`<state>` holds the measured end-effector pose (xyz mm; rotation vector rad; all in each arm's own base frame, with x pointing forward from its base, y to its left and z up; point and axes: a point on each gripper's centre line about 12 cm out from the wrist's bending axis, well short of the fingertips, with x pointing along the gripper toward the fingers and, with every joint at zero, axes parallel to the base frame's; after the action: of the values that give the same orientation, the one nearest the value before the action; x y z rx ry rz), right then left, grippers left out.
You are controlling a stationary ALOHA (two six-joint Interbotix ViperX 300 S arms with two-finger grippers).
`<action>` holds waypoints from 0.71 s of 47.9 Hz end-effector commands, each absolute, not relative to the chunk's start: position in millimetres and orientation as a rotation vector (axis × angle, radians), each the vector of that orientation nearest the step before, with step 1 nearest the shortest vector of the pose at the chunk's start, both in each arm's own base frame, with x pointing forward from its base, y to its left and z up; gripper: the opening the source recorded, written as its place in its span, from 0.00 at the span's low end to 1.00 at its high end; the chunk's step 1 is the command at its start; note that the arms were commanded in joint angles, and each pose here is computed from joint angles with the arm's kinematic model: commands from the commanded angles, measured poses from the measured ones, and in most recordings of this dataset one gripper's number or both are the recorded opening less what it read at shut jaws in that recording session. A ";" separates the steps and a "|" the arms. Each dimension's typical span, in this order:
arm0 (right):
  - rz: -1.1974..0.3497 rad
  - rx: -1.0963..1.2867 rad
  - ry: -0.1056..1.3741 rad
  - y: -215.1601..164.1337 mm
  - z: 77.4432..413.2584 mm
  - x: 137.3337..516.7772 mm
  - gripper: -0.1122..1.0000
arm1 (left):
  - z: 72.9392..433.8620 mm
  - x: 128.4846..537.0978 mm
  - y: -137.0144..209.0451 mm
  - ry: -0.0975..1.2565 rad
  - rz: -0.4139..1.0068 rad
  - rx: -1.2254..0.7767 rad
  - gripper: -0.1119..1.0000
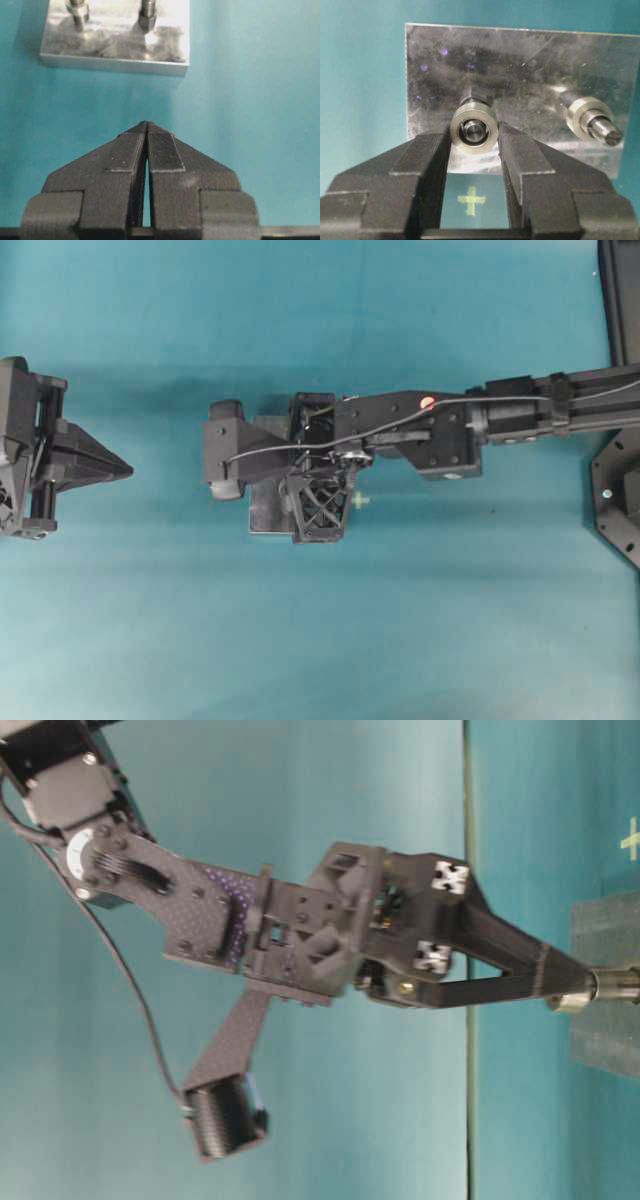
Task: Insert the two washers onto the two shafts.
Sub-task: 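Carry the washer to the lower shaft and slide it down over it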
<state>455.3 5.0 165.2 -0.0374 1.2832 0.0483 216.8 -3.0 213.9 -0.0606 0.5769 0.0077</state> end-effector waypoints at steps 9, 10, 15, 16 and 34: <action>0.067 -0.040 1.273 8.6 177.7 462.6 0.41 | 219.3 219.1 -3.0 0.555 0.007 -0.062 0.10; 0.067 -0.040 1.270 8.6 178.4 463.7 0.41 | 218.5 218.8 -3.0 0.558 0.007 -0.062 0.10; 0.063 -0.036 1.270 7.2 178.0 465.5 0.51 | 219.6 219.0 -3.3 0.554 0.006 -0.060 0.10; 0.061 -0.034 1.275 6.5 176.9 465.7 0.57 | 219.9 218.8 -3.3 0.552 0.006 -0.062 0.10; 0.055 -0.033 1.273 -0.6 168.1 469.4 0.80 | 222.5 218.2 -3.0 0.542 0.007 -0.061 0.10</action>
<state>463.0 0.6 150.1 -0.0289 1.3272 0.0526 215.5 -2.9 216.0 -0.0623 0.5662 0.0078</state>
